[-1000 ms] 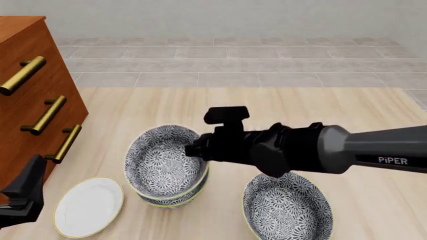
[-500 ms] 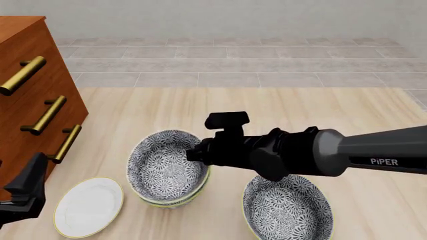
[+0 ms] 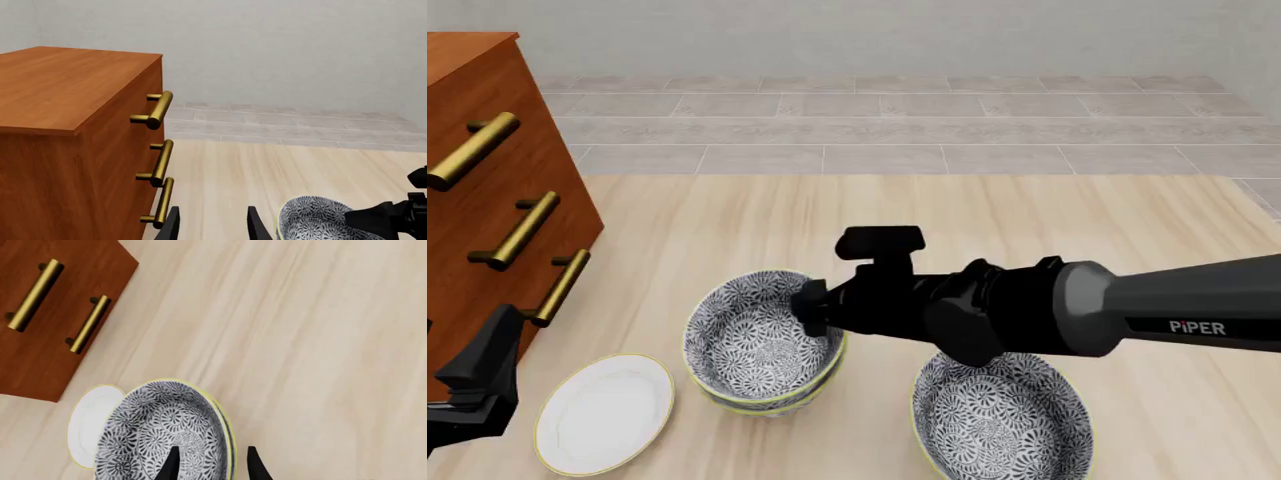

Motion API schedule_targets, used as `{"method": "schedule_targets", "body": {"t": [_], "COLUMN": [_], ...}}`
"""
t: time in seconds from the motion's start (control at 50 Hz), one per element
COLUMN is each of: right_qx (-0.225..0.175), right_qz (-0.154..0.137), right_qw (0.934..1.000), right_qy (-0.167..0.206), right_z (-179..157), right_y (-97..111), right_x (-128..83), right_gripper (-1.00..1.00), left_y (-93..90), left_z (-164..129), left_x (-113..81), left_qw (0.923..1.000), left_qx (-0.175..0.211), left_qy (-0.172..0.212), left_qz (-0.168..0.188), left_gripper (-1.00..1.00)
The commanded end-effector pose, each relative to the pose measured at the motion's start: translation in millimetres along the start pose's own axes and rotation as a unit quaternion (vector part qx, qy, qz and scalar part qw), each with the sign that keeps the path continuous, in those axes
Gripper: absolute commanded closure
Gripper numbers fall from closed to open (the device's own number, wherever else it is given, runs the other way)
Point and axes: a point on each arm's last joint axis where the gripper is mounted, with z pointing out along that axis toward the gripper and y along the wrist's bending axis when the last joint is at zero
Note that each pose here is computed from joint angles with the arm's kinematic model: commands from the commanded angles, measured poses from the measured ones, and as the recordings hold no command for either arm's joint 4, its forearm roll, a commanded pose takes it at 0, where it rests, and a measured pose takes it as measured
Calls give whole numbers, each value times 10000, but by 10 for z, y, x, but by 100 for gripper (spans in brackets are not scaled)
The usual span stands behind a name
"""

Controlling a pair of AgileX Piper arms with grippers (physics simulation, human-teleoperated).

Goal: Stack the bowl at the front on the bowl in the middle.

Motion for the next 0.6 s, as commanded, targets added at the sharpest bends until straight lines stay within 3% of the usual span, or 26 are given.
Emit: {"method": "schedule_targets", "body": {"t": [0.02,0.6], "right_qx": [-26,-305], "right_qz": [22,-233], "right_qw": [10000,9976], "right_qy": [-2,-580], "right_z": [-1,-713], "right_y": [22,210], "right_x": [6,-369], "right_gripper": [-100,-100], "left_y": [-1,-1], "left_z": [-3,-77], "left_x": [-1,32], "left_qw": [10000,10000], "left_qx": [7,23], "left_qy": [4,5], "left_qz": [-5,-11], "left_gripper": [-100,-100]}}
